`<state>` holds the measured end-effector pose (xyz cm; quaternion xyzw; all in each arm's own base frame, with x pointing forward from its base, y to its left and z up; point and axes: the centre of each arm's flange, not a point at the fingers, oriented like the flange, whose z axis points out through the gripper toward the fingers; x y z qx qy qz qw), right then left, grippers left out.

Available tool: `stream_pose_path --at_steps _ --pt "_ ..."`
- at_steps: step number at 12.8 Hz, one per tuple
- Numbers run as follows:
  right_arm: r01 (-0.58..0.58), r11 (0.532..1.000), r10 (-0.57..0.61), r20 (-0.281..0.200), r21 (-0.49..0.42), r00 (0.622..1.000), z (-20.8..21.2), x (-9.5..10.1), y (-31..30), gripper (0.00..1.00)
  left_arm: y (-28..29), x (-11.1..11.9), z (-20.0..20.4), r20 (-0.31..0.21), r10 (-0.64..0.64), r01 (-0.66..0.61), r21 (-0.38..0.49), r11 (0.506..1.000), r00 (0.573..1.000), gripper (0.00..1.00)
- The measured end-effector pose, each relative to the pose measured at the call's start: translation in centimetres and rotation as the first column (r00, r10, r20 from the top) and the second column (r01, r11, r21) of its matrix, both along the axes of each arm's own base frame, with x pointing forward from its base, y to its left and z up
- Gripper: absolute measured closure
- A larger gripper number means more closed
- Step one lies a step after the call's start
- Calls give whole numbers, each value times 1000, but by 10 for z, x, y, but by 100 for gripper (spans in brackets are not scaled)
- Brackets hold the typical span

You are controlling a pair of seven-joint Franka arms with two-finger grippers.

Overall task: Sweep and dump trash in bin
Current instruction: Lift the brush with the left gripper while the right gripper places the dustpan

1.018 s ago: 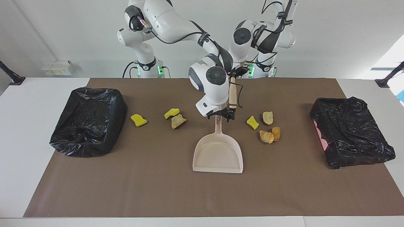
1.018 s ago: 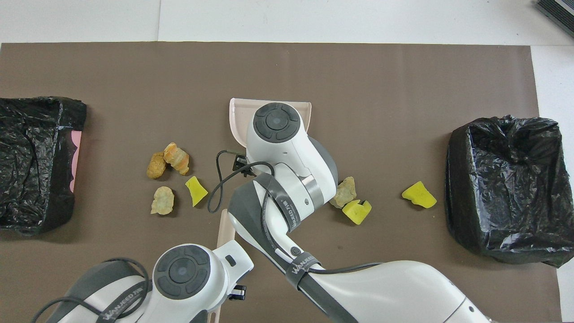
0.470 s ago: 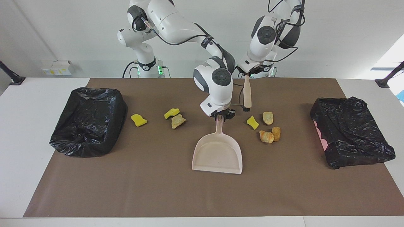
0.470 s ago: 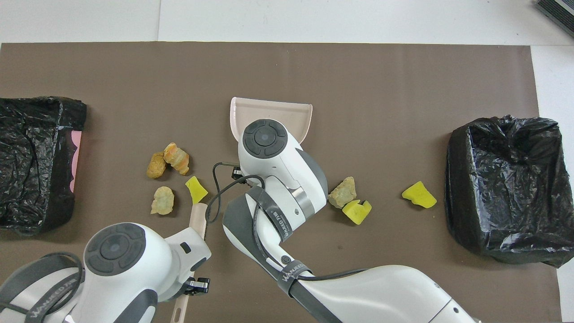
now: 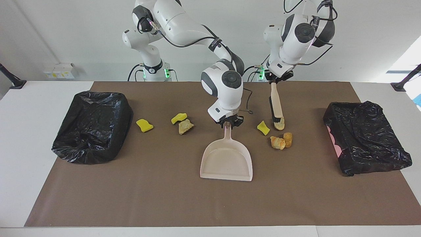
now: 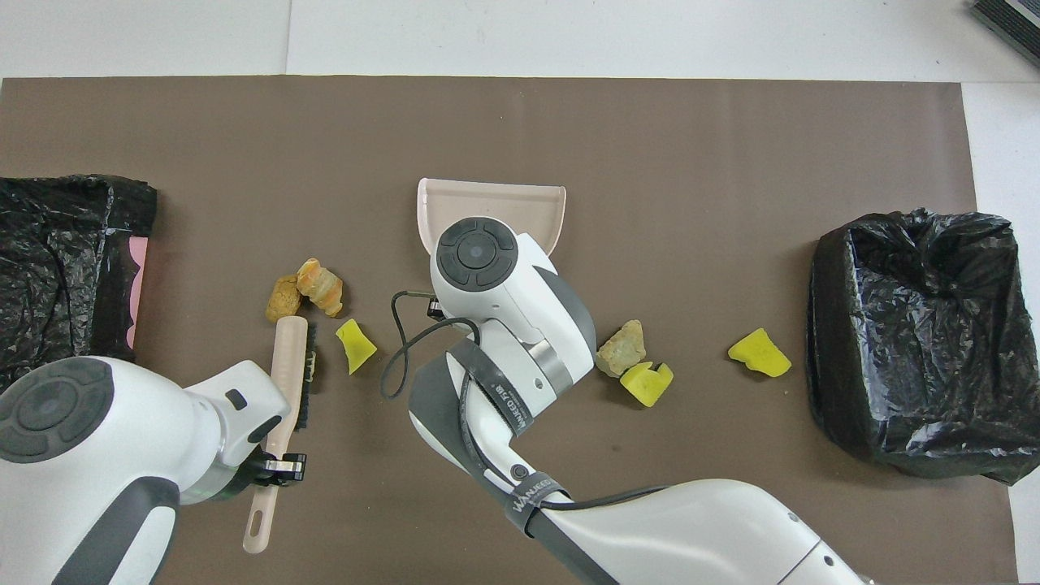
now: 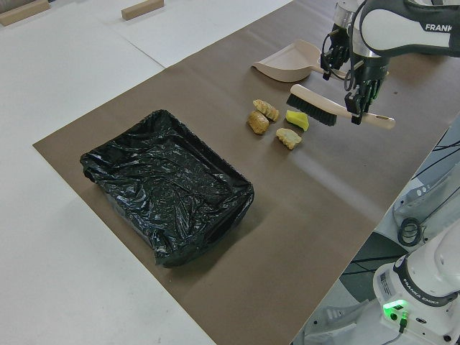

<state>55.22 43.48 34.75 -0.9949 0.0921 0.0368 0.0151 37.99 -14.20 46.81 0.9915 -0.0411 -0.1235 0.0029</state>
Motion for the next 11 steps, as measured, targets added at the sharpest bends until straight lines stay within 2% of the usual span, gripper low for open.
stream_pose_path --at_steps 4,6,9,11 --pt "-7 1000 7 5 2 1000 2 2 -2 68 8 9 14 30 3 -3 -11 1000 1000 73" --pt "-75 997 75 24 16 997 13 8 -9 68 28 17 14 36 40 -40 -10 999 999 73" --pt "-155 987 154 48 27 987 28 24 -32 68 78 46 15 114 94 -89 -42 995 989 73" --pt "-267 963 266 40 24 963 32 30 -46 68 90 62 11 144 109 -105 -38 994 984 73"
